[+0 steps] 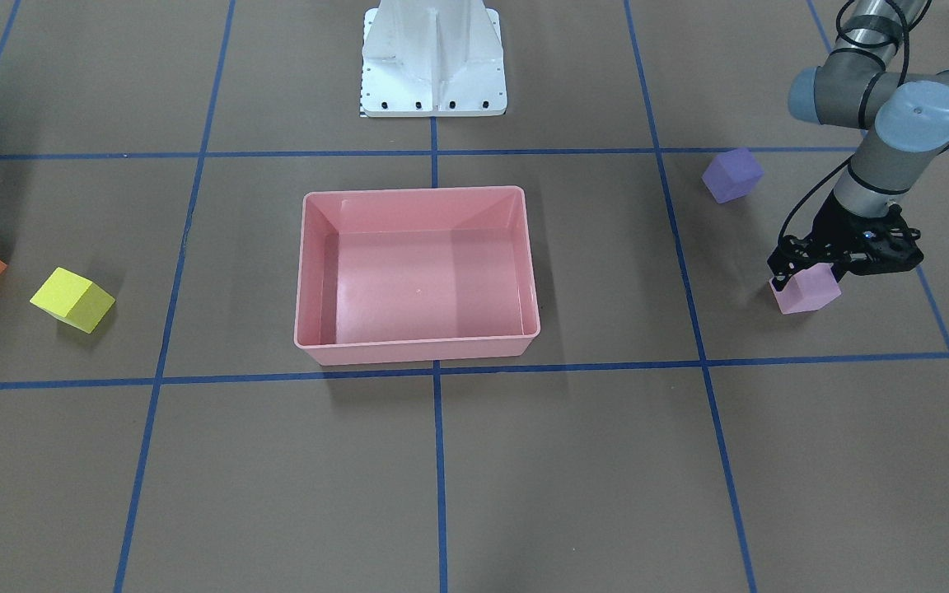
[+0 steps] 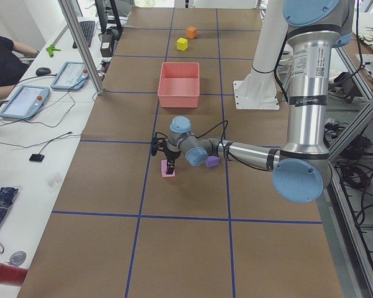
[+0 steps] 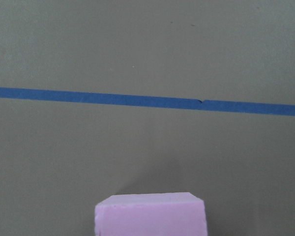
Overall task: Place blocks into pink bin with both arms
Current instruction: 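Carry the pink cube toward the bin while the right gripper reaches the yellow cube, then lower the pink cube into the bin and open the left gripper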
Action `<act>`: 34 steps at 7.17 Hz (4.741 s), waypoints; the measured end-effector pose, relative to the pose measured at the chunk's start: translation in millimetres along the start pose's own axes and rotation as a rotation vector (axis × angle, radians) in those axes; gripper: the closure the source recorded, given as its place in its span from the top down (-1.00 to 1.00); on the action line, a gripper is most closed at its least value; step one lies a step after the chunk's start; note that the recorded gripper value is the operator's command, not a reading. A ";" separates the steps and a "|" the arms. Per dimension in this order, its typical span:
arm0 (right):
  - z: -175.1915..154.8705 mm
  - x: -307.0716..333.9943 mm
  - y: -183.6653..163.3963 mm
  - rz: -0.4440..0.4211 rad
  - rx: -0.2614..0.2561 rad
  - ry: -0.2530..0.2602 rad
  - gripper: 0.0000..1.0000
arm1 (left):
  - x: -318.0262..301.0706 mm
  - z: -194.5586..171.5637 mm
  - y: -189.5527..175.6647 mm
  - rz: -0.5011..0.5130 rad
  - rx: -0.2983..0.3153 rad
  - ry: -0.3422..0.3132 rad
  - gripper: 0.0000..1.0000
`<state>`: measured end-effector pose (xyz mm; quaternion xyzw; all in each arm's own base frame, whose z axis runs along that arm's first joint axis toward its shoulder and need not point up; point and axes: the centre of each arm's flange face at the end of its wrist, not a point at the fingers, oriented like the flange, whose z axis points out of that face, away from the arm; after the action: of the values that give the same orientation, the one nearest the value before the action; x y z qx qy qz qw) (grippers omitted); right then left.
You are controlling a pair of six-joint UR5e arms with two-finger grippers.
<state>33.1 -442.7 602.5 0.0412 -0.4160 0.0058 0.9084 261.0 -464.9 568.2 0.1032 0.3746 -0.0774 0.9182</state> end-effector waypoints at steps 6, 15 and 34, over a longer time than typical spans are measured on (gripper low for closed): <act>14.3 -43.8 -18.3 -0.087 -0.020 -0.011 0.99 | 39.1 -61.1 -24.3 -0.047 -0.077 0.094 -1.00; 112.3 -185.6 -59.1 0.149 -0.121 0.014 0.99 | 358.1 -255.2 -104.4 -0.295 -0.136 0.107 -1.00; 166.5 -204.7 -61.7 0.227 -0.204 0.057 0.99 | 570.0 -146.2 -7.3 -0.380 -0.063 0.161 1.00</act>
<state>-223.8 -512.6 551.6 -0.0987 -0.3907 0.0671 0.9128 564.3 -472.7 64.0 0.0078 0.4619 -0.2288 0.8569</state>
